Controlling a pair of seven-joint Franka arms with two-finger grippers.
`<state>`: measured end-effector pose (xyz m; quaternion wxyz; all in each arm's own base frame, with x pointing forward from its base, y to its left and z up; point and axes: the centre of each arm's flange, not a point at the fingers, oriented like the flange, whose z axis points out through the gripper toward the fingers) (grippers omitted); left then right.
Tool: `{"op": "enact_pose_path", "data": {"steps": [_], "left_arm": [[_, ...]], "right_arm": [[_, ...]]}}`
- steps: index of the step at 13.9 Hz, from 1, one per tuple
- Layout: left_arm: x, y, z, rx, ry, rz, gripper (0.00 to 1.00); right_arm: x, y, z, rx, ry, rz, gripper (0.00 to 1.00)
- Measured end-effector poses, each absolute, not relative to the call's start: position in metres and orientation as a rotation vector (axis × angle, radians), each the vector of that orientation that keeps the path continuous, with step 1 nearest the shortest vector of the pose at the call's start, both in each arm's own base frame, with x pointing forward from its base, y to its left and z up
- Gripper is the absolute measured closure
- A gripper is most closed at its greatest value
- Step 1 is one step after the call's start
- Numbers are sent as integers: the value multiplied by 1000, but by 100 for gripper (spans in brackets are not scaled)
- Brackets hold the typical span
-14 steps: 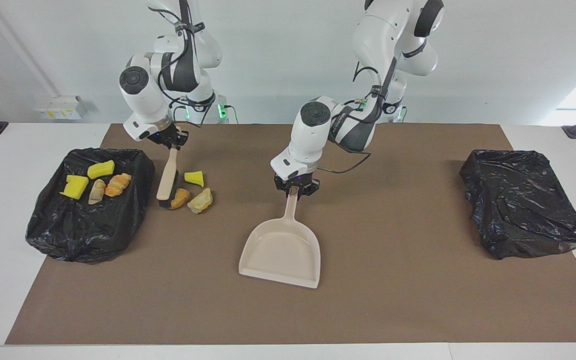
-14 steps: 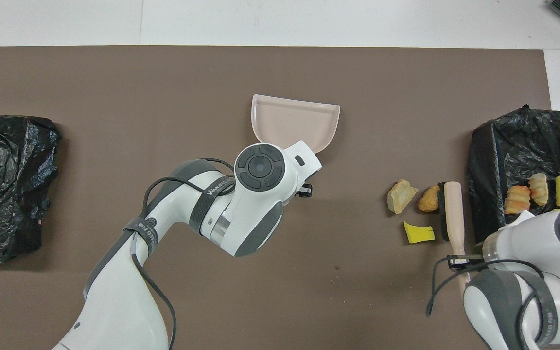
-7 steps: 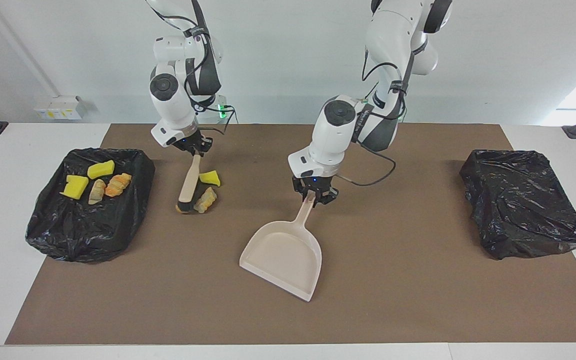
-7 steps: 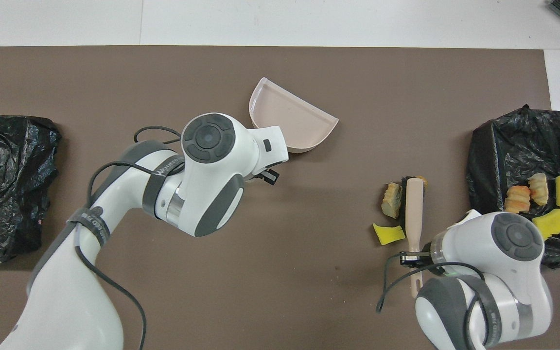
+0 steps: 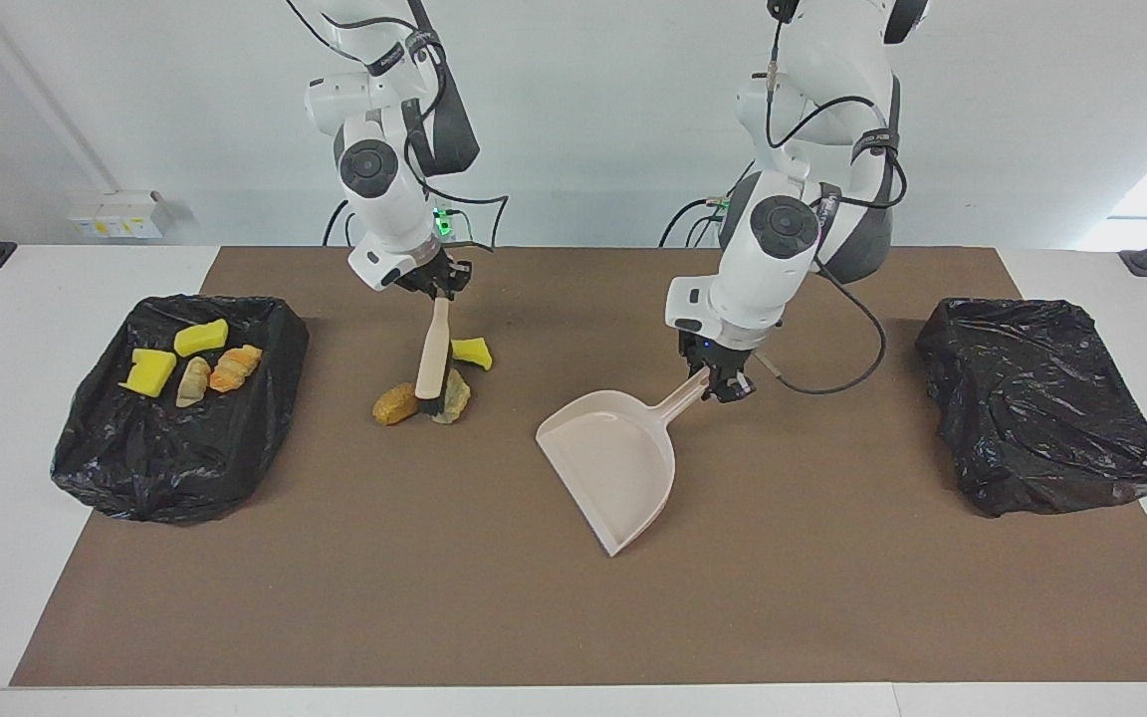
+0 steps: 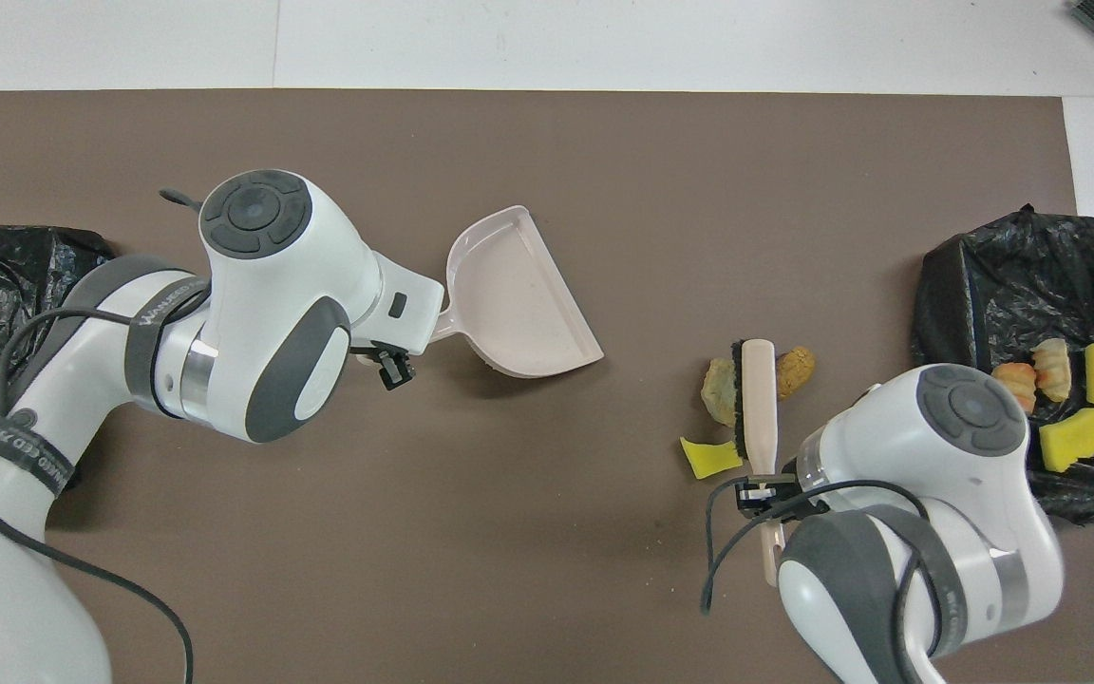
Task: Sweep and dump trash in bin
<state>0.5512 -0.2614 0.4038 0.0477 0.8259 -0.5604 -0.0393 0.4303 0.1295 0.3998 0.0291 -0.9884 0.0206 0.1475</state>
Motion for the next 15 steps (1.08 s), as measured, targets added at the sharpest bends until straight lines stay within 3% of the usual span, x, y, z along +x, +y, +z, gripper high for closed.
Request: {"op": "enact_pose_path", "data": {"steps": [5,9,12,15], "left_arm": [[517,-217,381,2275,-1993,-156,67],[510,-209,376,2263,-1997,-175,67],[494,-205,367,2343,-1895,-223,67],[485,-206,368,2402,-1829,-234,37]], "right_arm": [[449,59,415,-3109,-21,449,74],[445,-8,386,-3087,-100,416,74],[434,-6,357,-3079,-124,457,74],[426,14,346,-3086,-105,500,74]]}}
